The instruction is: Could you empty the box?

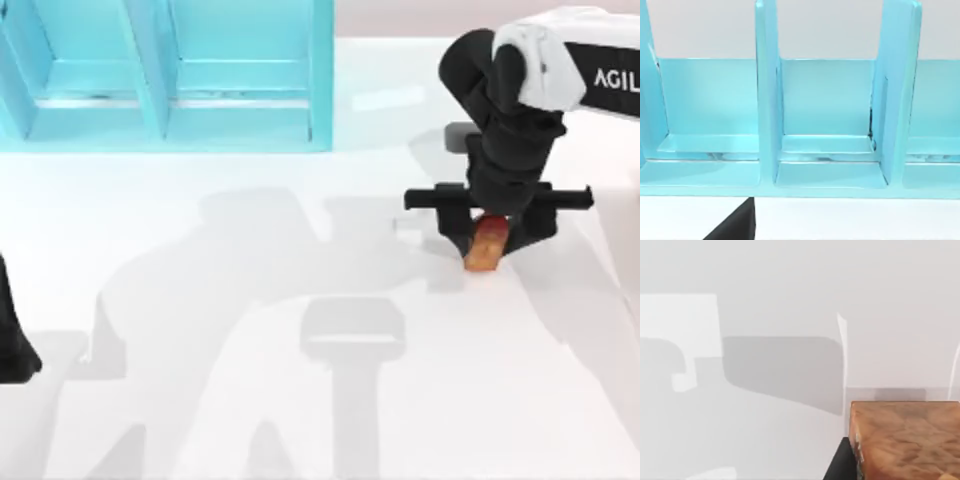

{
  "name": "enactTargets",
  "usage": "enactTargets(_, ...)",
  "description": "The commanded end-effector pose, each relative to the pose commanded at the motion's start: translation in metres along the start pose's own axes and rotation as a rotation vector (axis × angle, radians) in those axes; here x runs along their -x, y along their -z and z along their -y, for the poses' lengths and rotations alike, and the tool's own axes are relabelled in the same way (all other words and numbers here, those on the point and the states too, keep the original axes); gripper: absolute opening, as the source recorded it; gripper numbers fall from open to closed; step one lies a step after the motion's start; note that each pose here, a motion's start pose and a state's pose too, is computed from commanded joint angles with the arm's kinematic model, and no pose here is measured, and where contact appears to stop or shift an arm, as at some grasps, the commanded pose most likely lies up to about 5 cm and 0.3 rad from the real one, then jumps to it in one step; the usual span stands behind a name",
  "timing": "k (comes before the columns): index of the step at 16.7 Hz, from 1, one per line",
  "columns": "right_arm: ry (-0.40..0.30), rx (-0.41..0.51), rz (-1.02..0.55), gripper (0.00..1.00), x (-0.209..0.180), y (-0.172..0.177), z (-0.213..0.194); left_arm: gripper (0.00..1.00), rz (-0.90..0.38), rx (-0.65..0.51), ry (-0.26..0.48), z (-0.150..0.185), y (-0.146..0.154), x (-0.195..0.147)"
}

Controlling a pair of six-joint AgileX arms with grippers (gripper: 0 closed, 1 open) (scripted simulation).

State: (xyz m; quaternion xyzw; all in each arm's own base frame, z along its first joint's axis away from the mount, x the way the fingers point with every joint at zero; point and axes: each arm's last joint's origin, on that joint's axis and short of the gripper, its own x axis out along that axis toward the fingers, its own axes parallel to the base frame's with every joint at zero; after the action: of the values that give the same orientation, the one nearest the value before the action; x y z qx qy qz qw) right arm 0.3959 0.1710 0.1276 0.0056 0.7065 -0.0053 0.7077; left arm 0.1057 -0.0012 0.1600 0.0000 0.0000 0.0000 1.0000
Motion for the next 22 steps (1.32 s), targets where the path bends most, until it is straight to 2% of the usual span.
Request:
enactTargets(2,0.0,0.0,0.0,0.0,0.0,0.0,0.0,1.0,0.0,0.0,0.0,0.0,0.0,0.0)
enactTargets(15,0.0,0.0,0.0,0.98,0.0,0.0,0.0,1.0,0.0,0.0,0.0,0.0,0.0,0.0)
enactTargets(22,0.0,0.0,0.0,1.0,0.0,0.0,0.0,1.0,0.0,0.0,0.0,0.0,0.0,0.0)
